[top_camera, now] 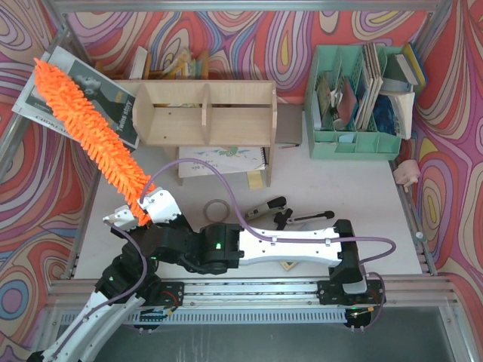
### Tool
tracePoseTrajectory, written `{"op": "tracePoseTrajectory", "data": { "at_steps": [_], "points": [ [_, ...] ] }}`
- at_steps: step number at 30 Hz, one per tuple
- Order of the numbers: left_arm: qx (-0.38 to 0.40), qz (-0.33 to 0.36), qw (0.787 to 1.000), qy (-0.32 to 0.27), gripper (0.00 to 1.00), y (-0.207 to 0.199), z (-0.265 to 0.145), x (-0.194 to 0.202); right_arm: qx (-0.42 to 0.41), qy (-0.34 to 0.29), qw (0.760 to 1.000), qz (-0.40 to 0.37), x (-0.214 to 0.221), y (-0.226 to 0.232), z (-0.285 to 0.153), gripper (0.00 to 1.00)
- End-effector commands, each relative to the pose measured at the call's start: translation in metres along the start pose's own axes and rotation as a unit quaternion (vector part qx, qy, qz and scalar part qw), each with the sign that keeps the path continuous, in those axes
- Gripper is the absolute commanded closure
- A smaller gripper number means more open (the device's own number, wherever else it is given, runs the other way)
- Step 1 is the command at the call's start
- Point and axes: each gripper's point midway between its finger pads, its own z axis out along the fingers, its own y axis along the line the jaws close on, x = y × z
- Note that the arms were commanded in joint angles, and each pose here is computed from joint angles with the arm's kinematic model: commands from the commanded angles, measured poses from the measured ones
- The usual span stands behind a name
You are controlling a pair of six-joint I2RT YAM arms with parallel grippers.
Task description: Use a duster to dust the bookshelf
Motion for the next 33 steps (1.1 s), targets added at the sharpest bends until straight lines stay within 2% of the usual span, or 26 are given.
{"op": "tracePoseTrajectory", "data": {
  "at_steps": [1, 10, 16, 20, 33],
  "points": [
    [-0.013, -0.002, 1.000, -0.005, 0.01, 0.006, 0.000, 0.001, 0.006, 0.008, 1.000, 0.018, 0.008, 0.001, 0.006, 1.00],
    [-0.013, -0.003, 1.000, -0.005, 0.02, 0.006, 0.000, 0.001, 0.034, 0.054, 0.998, 0.017, 0.037, -0.006, 0.015, 1.00],
    [-0.012, -0.003, 1.000, -0.004, 0.01, 0.006, 0.000, 0.001, 0.069, 0.077, 0.993, 0.050, 0.051, -0.029, 0.019, 1.00],
    [-0.011, -0.003, 1.000, -0.005, 0.02, 0.006, 0.000, 0.001, 0.057, 0.061, 0.995, 0.056, 0.039, -0.027, 0.022, 1.00],
    [-0.011, -0.003, 1.000, -0.005, 0.01, 0.005, 0.001, 0.001, -0.019, -0.004, 1.000, 0.020, 0.002, 0.023, 0.017, 1.00]
  ]
}}
